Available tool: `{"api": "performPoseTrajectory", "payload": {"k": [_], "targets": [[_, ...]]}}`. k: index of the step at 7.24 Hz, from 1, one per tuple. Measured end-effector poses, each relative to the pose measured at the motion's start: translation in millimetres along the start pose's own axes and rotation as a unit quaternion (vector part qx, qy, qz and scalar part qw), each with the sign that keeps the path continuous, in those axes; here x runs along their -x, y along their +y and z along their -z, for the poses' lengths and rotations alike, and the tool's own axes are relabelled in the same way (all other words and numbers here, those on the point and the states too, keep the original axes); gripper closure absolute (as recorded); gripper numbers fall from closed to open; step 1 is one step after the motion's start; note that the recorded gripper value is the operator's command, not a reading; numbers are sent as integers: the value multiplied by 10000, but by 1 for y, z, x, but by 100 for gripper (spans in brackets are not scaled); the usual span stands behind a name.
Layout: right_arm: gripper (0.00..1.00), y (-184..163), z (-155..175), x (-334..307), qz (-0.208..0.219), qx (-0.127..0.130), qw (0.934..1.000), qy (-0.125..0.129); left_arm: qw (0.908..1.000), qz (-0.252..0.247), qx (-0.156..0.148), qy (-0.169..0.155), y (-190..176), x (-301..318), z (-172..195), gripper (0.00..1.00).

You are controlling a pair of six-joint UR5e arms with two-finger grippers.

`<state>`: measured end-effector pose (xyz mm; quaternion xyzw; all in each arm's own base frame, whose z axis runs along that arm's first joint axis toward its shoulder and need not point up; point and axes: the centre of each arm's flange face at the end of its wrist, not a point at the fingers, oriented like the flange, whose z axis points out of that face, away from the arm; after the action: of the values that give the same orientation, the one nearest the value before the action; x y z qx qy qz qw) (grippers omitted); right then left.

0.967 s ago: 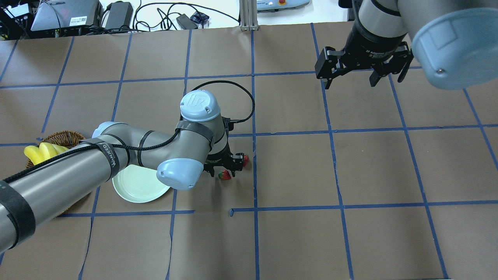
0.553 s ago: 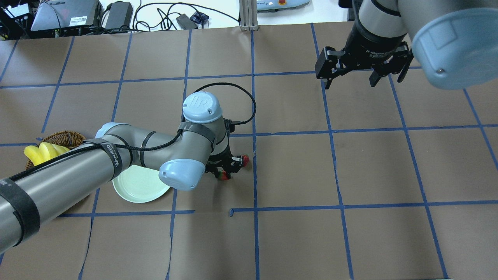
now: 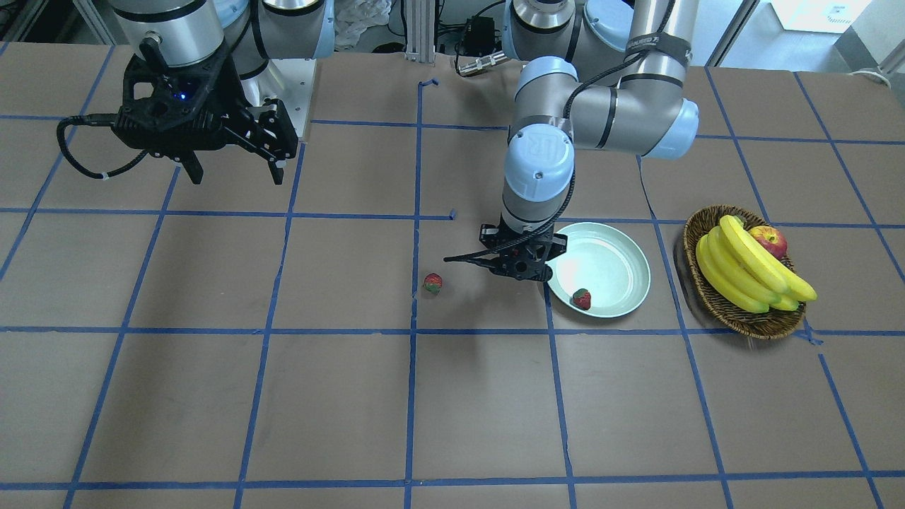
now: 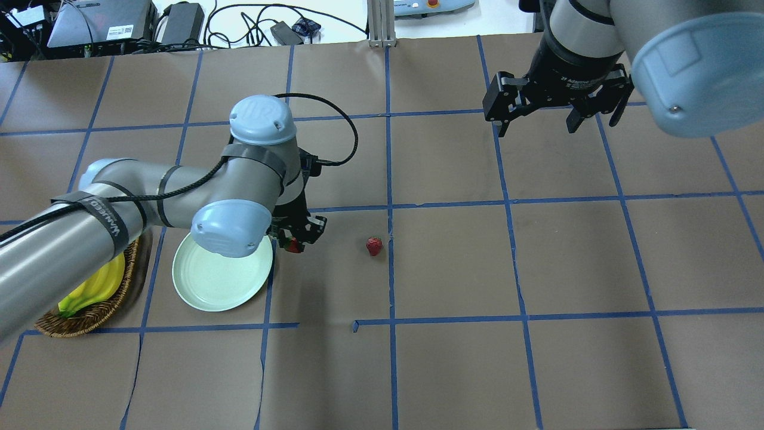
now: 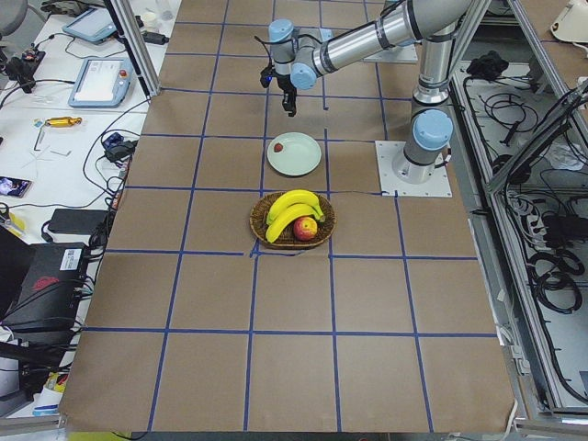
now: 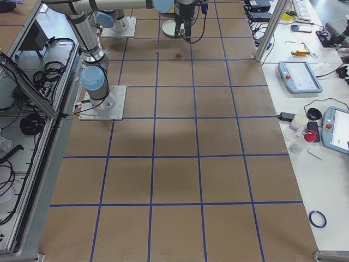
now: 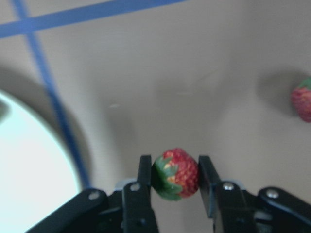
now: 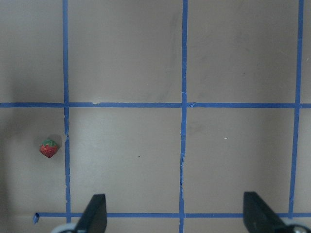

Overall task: Collect all strawberries into plate
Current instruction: 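Lower the second strawberry onto the plate and release it, then move the left gripper to the last strawberry and grasp it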

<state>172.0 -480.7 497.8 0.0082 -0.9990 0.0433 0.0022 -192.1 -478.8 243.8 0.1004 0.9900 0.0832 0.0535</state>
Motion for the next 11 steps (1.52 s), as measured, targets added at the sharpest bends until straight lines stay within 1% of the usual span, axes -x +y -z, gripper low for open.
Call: {"api": "performPoseTrajectory", "payload": {"k": [1, 2, 3, 4, 5, 6, 7, 8, 9, 10, 11], "targets": [[0, 0, 0, 0, 0, -2, 10000, 0, 9998, -83, 153, -37, 3, 36, -1, 91], [0, 0, 0, 0, 0, -1, 10000, 0, 9995, -91, 294, -80, 11, 62, -14, 71], [0, 0, 0, 0, 1, 4, 10000, 0, 9992, -48, 370, -143, 17, 75, -29, 4], [0, 0, 0, 0, 1, 7, 10000, 0, 9991, 0, 386, -146, 20, 76, -40, 0], [0, 0, 0, 0, 1, 8, 10000, 1, 9993, 88, 343, -71, 19, 70, -43, 0], [0, 0, -1, 0, 1, 11, 10000, 1, 9993, 319, 190, 67, 15, 52, -38, 0], [0, 0, -1, 0, 1, 11, 10000, 1, 9979, 617, -106, 178, 6, 25, -25, 0], [0, 0, -1, 0, 1, 12, 10000, 1, 9945, 897, -449, 309, -3, -9, -6, 2], [0, 0, -1, 0, 1, 13, 10000, 1, 9892, 1174, -710, 519, -11, -39, 7, 5], [0, 0, -1, 0, 1, 16, 10000, 1, 9819, 1457, -951, 746, -18, -70, 10, 10], [0, 0, 0, 0, 0, 12, 10000, 2, 9763, 1649, -1091, 885, -23, -98, 3, 13]]}}
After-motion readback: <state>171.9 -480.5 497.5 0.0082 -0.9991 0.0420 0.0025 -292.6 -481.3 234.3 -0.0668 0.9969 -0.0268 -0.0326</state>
